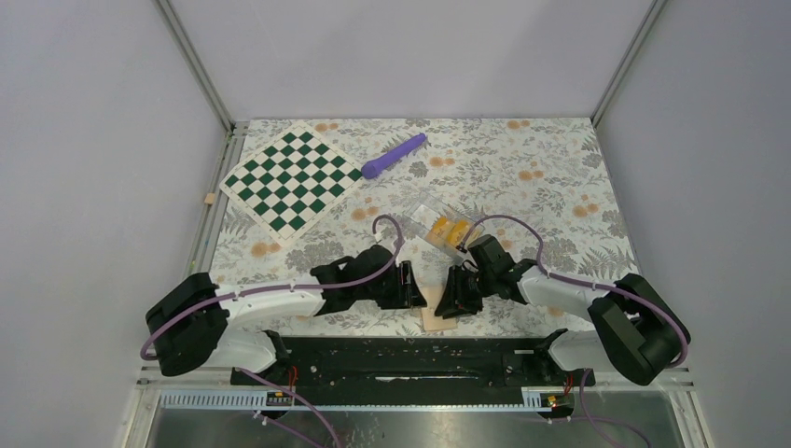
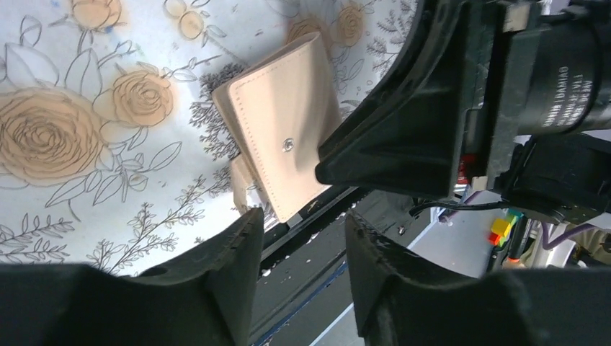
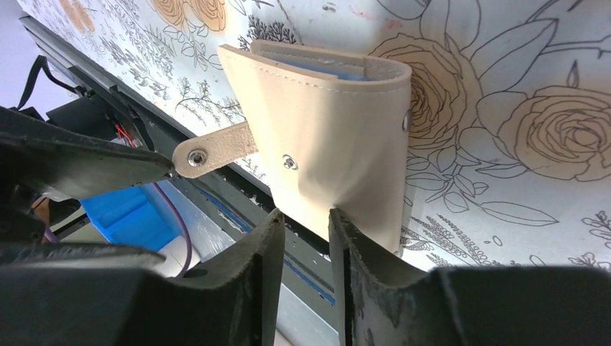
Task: Put the credit cards into the card holder
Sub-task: Close the card holder at the center of the board.
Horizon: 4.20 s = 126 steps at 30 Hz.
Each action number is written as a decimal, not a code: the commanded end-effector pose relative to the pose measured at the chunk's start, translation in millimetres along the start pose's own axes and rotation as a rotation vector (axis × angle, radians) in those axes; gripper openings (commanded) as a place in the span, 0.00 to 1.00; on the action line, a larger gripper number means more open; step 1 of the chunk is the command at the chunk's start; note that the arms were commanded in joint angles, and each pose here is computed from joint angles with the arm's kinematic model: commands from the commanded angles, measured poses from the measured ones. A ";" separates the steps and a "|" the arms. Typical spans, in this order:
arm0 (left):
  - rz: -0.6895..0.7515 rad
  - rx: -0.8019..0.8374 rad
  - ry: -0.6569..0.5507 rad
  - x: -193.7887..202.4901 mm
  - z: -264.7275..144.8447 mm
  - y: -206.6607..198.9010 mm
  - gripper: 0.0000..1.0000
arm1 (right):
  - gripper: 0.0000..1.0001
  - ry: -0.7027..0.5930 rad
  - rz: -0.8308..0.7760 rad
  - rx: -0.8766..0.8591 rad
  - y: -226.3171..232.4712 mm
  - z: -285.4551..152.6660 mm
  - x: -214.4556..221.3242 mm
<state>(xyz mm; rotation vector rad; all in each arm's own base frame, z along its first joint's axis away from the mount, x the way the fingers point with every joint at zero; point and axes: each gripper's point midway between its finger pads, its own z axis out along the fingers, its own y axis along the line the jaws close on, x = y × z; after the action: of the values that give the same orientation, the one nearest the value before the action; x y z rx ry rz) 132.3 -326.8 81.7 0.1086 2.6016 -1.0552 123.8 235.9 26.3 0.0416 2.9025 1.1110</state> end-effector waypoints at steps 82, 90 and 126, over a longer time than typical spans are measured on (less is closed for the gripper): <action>-0.200 0.239 0.110 18.6 56.7 -18.8 0.00 | 0.37 -0.145 -0.132 0.168 -6.1 -31.1 -22.5; -0.195 0.223 0.156 26.7 62.3 -15.0 0.00 | 0.38 -0.094 -0.115 0.068 7.0 -16.5 -24.6; -0.170 0.177 0.189 29.6 58.1 -13.5 0.02 | 0.00 -0.110 -0.115 0.068 6.1 -11.3 -35.4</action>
<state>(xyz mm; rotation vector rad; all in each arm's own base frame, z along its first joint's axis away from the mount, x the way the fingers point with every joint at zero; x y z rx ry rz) 118.3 -376.2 29.8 -0.0402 2.7353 -1.4040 152.0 227.7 28.1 -0.0463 2.8575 0.9233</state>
